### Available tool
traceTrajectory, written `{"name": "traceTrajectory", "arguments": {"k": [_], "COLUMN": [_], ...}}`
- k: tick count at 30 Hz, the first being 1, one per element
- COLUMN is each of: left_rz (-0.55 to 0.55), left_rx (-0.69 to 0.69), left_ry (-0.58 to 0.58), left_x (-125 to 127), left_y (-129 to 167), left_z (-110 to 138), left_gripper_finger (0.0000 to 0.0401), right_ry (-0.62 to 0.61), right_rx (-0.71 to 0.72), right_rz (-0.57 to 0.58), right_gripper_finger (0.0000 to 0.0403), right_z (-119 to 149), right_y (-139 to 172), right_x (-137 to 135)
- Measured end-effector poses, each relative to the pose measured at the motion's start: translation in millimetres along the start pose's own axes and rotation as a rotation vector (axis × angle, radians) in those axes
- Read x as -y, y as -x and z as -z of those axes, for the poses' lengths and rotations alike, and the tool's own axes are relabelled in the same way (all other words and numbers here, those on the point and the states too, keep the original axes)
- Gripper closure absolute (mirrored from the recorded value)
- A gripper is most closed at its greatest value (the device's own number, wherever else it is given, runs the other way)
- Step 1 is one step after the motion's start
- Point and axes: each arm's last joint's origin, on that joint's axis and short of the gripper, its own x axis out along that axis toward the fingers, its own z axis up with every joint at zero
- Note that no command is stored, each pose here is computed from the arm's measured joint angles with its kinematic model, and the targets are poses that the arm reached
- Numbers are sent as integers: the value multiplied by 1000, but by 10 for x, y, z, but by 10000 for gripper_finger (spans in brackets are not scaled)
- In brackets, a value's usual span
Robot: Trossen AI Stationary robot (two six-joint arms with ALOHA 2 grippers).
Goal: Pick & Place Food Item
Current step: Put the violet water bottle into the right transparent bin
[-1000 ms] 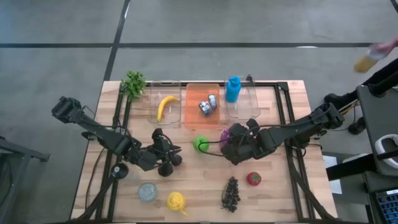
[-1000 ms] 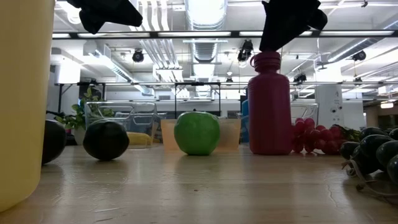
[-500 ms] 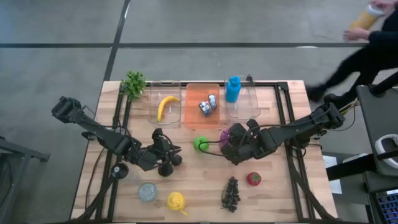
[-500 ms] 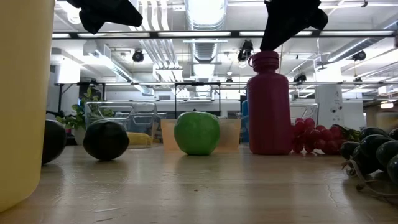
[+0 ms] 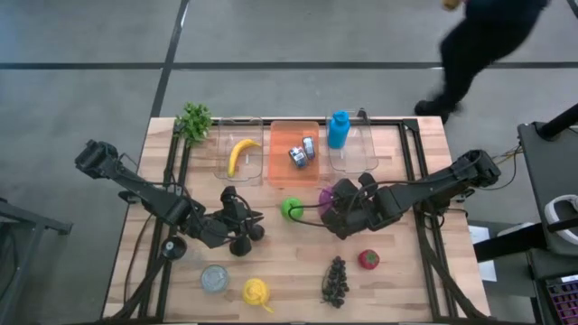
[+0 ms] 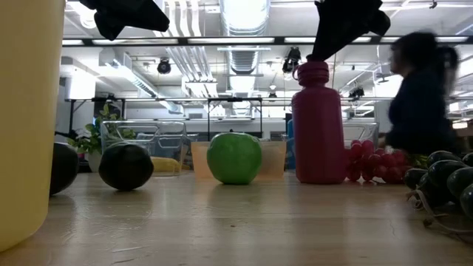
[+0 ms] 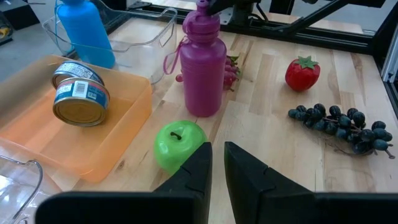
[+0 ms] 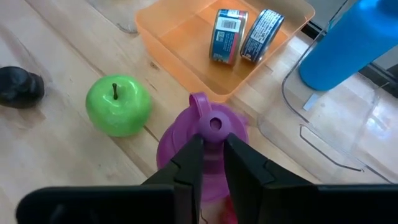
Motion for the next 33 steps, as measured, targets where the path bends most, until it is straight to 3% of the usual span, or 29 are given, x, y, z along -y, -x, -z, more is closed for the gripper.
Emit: {"name": "traceTrajectory", "arguments": {"k": [13, 33], "left_rz": [0, 0], "left_rx": [0, 0], "left_ry": [0, 0], "left_x": [-1, 0], "left_y": [0, 1], "left_z": [0, 0], "left_gripper_finger": [354, 354], "right_ry": [-12, -46], "right_rx": [1, 40], "right_rz": [-9, -65], "right_gripper_finger": [343, 252], "right_z": [-24, -134], "right_y": [19, 225], "right_x": [-7, 153]}}
